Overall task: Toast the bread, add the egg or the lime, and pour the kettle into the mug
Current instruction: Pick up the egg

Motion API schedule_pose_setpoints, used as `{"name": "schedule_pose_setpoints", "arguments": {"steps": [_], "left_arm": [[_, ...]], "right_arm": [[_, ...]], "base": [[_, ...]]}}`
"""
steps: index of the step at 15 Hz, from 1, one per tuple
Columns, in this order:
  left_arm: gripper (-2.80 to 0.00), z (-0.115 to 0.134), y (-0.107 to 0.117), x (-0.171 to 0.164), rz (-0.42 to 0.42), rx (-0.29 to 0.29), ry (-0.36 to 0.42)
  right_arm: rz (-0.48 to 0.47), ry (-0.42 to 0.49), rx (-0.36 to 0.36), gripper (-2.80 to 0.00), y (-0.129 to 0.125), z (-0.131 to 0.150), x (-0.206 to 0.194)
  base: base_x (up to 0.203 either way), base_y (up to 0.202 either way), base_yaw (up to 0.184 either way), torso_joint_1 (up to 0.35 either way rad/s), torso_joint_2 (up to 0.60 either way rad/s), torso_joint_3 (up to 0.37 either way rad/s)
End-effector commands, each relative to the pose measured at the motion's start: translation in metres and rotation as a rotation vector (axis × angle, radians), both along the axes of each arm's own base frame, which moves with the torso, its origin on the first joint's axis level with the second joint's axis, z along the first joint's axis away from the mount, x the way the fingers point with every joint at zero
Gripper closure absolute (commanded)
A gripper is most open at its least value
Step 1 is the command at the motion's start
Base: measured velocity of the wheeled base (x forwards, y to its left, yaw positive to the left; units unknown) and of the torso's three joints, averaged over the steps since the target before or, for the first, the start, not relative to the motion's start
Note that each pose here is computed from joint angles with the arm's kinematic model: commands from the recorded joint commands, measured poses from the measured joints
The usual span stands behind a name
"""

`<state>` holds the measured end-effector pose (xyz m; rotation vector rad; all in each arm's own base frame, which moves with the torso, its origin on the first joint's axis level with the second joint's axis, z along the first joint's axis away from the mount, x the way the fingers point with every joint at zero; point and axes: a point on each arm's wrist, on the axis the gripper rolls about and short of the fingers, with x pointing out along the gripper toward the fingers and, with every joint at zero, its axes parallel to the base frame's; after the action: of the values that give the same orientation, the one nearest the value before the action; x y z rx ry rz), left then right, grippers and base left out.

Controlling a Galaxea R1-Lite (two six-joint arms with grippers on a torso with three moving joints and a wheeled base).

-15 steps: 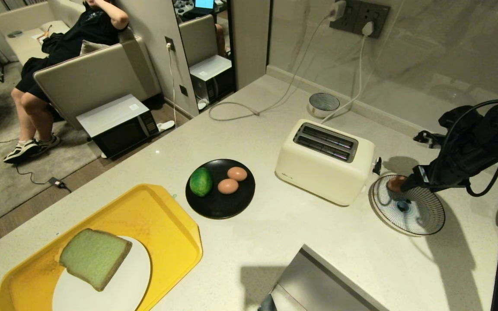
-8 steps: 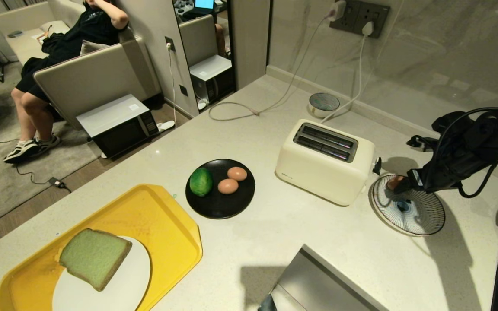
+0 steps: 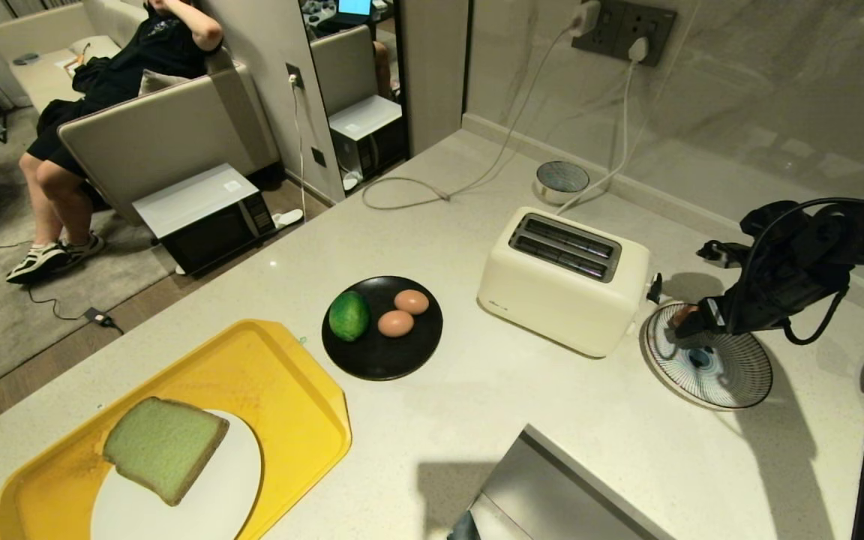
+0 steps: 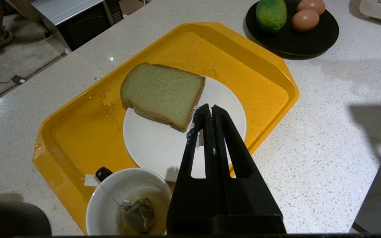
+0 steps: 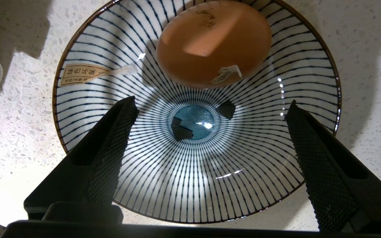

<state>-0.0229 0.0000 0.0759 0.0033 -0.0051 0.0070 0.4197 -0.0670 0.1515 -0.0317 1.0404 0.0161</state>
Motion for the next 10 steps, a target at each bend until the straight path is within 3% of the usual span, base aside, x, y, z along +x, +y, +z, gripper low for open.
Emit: {"name": "schedule_pose_setpoints", "arguments": {"steps": [1, 10], "left_arm": [[0.00, 0.0000, 0.0000, -0.0001, 0.001, 0.000, -0.001], [0.00, 0.0000, 0.0000, -0.0001, 0.001, 0.000, -0.001]], "right_arm": [[0.004, 0.012, 0.002, -2.80, 0.0004, -0.0043, 0.0016], [0.013, -0.019, -0.006, -2.80, 0.0040, 0.0010, 0.0078]], "base": [[0.000, 0.000, 0.000, 0.000, 0.00, 0.000], [0.000, 0.000, 0.000, 0.000, 0.00, 0.000]]}}
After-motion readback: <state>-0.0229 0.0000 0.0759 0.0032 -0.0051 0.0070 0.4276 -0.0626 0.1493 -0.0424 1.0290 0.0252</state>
